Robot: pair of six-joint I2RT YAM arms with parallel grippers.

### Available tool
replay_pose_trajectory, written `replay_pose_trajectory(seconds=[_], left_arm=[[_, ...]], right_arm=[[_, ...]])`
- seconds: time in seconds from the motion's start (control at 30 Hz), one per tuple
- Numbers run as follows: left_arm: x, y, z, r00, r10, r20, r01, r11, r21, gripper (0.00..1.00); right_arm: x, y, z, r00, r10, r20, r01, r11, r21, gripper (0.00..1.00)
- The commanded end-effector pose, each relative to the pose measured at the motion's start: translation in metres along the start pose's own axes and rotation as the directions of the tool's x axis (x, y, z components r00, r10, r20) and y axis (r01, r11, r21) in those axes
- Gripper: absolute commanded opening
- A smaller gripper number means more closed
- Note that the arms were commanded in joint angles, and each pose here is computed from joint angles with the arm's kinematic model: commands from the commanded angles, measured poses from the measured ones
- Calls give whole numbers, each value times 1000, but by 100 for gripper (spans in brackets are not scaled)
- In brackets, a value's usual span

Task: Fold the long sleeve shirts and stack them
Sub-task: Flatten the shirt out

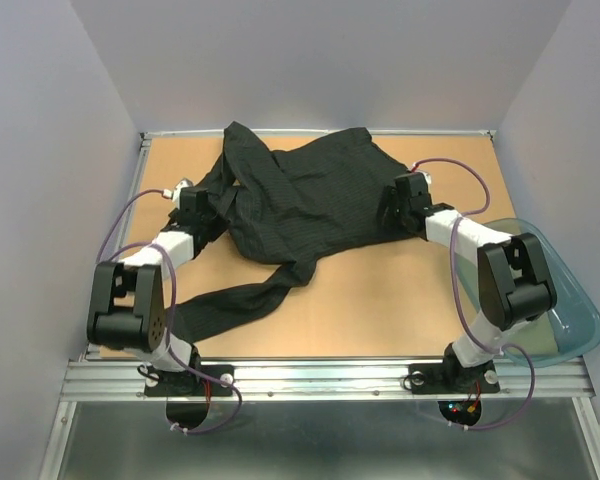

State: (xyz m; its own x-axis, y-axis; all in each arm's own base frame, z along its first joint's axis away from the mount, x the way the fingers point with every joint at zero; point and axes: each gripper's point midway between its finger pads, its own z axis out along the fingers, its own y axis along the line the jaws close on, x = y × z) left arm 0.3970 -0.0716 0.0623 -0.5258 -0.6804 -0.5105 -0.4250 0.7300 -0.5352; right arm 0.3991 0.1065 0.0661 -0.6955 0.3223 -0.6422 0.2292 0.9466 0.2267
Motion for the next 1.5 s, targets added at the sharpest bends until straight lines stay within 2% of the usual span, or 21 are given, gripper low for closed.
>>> replay_pose_trajectory(seconds=[0.0, 0.13, 0.27, 0.43, 0.57, 0.67, 0.73, 0.83, 0.93, 1.03, 1.07, 1.13, 1.17, 1.37, 1.43, 1.47], left_arm=[[2, 29, -32, 999, 42, 26, -39, 994, -99, 0], [14, 49, -53, 1000, 12, 20, -9, 992, -129, 0], [28, 79, -70, 1000, -26, 16, 29, 979, -201, 0], [25, 101, -87, 995, -89, 47, 98, 962, -254, 0], [20, 126, -102, 978, -189, 93, 209, 929, -307, 0], [9, 138, -109, 965, -214, 152, 252, 917, -309, 0], [5, 138, -107, 967, -204, 152, 243, 921, -305, 0], [-7, 130, -104, 979, -148, 140, 183, 939, -292, 0], [-27, 118, -104, 988, -74, 138, 111, 952, -284, 6], [-58, 105, -117, 972, -30, 231, 93, 959, -268, 22], [-76, 93, -127, 958, -6, 286, 77, 968, -240, 41], [-93, 80, -137, 944, 21, 328, 52, 976, -210, 53], [-106, 69, -144, 934, 40, 355, 30, 981, -190, 60], [-124, 40, -141, 929, 96, 358, -47, 989, -142, 62], [-123, 32, -134, 932, 113, 343, -77, 990, -118, 62], [-122, 25, -123, 938, 116, 327, -88, 991, -97, 62]], right_arm=[[-38, 19, 9, 995, 24, 99, -19, 999, -51, 75], [-4, 17, 24, 999, 43, -2, -43, 997, -69, 75], [33, 2, 16, 994, 80, -73, -84, 995, -53, 75], [63, -12, -12, 986, 122, -112, -130, 989, -67, 75], [111, -24, -33, 957, 170, -234, -193, 978, -79, 75], [122, -26, -53, 952, 181, -246, -214, 970, -112, 75], [121, -28, -62, 958, 166, -234, -198, 972, -123, 75], [87, -15, -81, 980, 132, -149, -160, 969, -190, 75], [37, 7, -99, 996, 80, -30, -85, 959, -270, 75], [-13, 29, -109, 996, 36, 77, -11, 951, -309, 75], [-26, 35, -110, 994, 17, 105, 17, 950, -311, 75], [-39, 41, -96, 994, -6, 107, 37, 956, -290, 73], [-64, 53, -100, 988, -15, 156, 62, 951, -302, 72], [-111, 88, -48, 981, -52, 188, 108, 947, -304, 68], [-121, 103, -37, 978, -48, 203, 117, 933, -341, 66], [-113, 106, -15, 983, -60, 172, 117, 933, -341, 64]])
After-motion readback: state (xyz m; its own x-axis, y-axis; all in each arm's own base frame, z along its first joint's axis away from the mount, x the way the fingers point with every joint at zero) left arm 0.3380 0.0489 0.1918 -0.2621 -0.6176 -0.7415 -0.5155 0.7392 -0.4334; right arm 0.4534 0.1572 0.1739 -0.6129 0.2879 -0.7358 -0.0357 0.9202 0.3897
